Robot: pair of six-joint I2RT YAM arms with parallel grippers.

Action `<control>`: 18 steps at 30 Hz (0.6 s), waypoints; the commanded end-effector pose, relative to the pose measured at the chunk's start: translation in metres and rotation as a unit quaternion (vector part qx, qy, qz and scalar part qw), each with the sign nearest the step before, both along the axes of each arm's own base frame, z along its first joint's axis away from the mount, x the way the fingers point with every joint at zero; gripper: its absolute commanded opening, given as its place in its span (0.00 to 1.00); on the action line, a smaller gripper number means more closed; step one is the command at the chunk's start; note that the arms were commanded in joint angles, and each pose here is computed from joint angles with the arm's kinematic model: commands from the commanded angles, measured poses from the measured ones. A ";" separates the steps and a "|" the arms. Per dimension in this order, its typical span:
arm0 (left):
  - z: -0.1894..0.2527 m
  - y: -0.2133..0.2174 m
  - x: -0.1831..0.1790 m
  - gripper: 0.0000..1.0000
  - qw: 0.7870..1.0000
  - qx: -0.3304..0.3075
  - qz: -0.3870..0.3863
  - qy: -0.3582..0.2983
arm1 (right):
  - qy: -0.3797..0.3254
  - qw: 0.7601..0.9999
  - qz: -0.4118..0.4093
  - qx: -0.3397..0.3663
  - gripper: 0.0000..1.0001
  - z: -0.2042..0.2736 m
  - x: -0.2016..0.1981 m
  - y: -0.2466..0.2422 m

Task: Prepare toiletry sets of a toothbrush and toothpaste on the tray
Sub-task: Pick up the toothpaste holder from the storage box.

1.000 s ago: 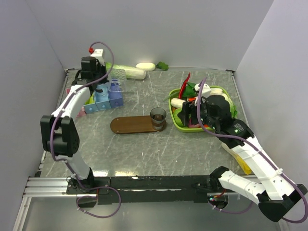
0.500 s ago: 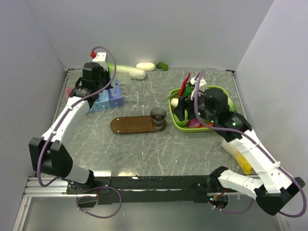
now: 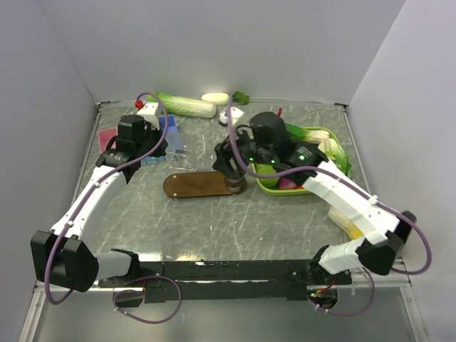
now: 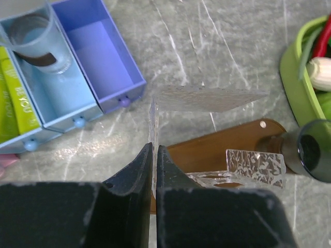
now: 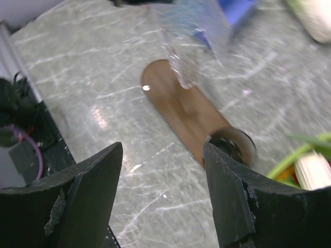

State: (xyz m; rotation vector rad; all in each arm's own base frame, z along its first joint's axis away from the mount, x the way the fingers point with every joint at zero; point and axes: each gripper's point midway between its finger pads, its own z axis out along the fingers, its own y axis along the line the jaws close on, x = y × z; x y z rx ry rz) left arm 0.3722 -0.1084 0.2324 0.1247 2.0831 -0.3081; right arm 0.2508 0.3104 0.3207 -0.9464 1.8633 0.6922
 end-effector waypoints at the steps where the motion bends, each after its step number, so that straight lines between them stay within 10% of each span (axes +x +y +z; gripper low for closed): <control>1: 0.015 -0.017 -0.009 0.01 0.998 -0.029 -0.046 -0.024 | -0.038 0.996 0.085 0.014 0.72 0.019 -0.003 0.036; 18: 0.014 -0.048 -0.026 0.01 0.989 -0.065 -0.132 -0.012 | -0.012 0.990 0.135 -0.041 0.66 -0.032 0.023 0.092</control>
